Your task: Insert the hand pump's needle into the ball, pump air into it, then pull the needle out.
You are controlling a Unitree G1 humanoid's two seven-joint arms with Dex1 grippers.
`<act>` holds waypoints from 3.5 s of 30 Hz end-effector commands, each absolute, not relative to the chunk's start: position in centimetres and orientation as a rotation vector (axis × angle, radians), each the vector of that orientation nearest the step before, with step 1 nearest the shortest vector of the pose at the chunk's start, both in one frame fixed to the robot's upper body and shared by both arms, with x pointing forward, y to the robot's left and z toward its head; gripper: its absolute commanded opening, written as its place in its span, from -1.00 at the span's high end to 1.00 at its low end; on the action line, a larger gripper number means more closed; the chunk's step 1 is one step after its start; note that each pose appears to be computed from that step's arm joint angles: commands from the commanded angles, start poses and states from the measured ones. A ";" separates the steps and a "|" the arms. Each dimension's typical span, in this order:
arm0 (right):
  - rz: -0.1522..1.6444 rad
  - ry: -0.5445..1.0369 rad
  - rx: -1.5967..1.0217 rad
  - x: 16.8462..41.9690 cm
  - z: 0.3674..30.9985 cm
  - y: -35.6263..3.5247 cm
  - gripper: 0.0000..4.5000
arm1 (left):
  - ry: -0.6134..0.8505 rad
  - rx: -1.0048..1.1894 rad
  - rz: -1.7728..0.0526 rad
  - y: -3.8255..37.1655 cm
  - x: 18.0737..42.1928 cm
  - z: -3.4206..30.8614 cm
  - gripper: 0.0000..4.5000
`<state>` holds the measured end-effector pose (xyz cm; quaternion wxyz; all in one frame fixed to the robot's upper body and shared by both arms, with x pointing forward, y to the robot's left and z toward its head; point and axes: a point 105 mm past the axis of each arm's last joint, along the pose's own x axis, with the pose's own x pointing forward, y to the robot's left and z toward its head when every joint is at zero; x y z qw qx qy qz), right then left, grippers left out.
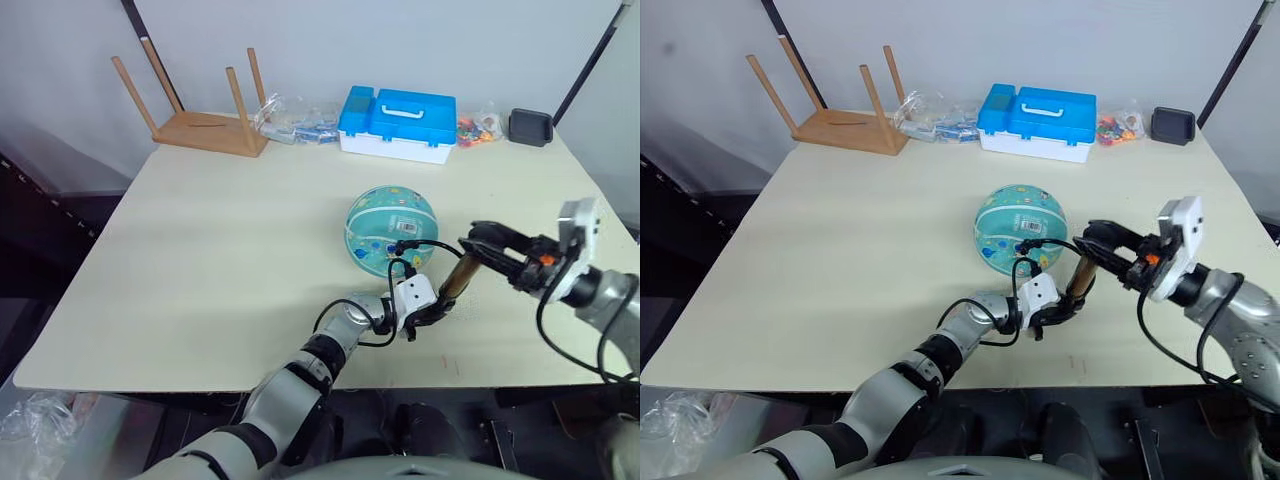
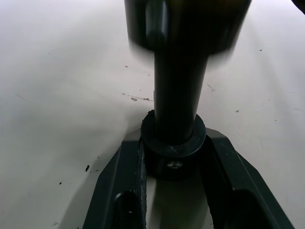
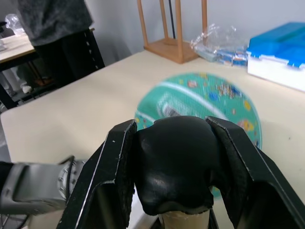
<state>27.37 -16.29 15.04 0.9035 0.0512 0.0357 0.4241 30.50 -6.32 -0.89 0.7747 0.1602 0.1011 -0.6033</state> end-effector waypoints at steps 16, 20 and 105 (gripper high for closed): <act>0.877 -0.178 0.040 25.0 28.5 -18.3 0.22 | 0.331 0.348 -1.336 -5.5 29.1 -3.3 0.53; 0.890 -0.222 0.038 24.0 31.4 -18.5 0.22 | 0.332 0.348 -1.340 -5.5 29.1 -3.3 0.53; 0.935 -0.203 0.035 24.6 29.2 -17.9 0.22 | 0.332 0.352 -1.317 -5.0 29.6 -3.2 0.53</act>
